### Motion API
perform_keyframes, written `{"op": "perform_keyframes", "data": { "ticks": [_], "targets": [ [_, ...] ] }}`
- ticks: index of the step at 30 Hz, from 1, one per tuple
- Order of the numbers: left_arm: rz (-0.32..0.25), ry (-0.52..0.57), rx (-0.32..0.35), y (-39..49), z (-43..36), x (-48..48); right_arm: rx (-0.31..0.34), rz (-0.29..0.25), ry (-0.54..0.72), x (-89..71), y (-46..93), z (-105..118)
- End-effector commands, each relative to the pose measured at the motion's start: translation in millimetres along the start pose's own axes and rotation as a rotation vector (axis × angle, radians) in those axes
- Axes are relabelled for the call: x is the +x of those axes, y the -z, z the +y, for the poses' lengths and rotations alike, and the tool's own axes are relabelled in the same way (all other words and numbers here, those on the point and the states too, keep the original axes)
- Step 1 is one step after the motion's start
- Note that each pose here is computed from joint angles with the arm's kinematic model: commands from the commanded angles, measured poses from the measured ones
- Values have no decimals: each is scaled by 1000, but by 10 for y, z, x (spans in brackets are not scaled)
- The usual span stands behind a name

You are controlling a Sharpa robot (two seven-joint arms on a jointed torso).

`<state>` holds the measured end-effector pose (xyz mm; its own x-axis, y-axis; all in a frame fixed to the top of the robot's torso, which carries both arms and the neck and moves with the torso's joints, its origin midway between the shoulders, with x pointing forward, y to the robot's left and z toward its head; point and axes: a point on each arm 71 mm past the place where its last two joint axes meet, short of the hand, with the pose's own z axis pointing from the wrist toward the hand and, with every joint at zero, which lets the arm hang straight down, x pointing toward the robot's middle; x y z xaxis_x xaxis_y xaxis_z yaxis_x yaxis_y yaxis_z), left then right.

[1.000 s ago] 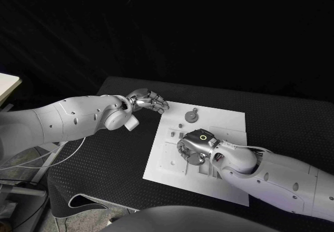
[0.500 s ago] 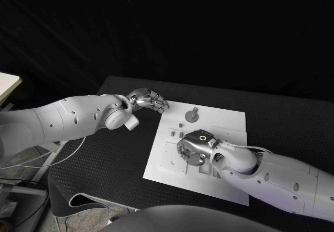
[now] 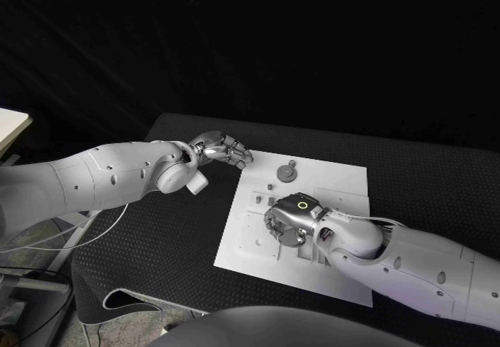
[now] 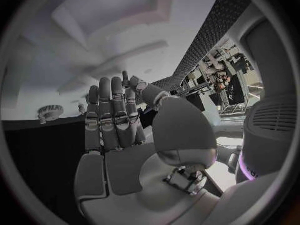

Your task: Assemble the parts on the task board

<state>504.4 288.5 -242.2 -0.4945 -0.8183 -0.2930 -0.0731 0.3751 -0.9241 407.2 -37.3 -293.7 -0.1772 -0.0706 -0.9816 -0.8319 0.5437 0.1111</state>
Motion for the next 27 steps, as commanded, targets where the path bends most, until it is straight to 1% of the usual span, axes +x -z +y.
{"op": "perform_keyframes", "data": {
  "ticks": [1, 6, 12, 22, 27],
  "targets": [
    [5, 3, 10, -7, -22, 13, 8, 64, 6, 83, 2, -19],
    [5, 3, 8, -7, -20, 11, 8, 85, 2, 118, -16, -27],
    [5, 3, 8, -7, -20, 11, 8, 97, -1, 135, -18, -23],
    [5, 3, 9, -7, -21, 11, 6, 102, -7, 139, -20, -15],
    [5, 3, 9, -8, -22, 13, 14, 96, -11, 137, -21, -28]
  ]
}}
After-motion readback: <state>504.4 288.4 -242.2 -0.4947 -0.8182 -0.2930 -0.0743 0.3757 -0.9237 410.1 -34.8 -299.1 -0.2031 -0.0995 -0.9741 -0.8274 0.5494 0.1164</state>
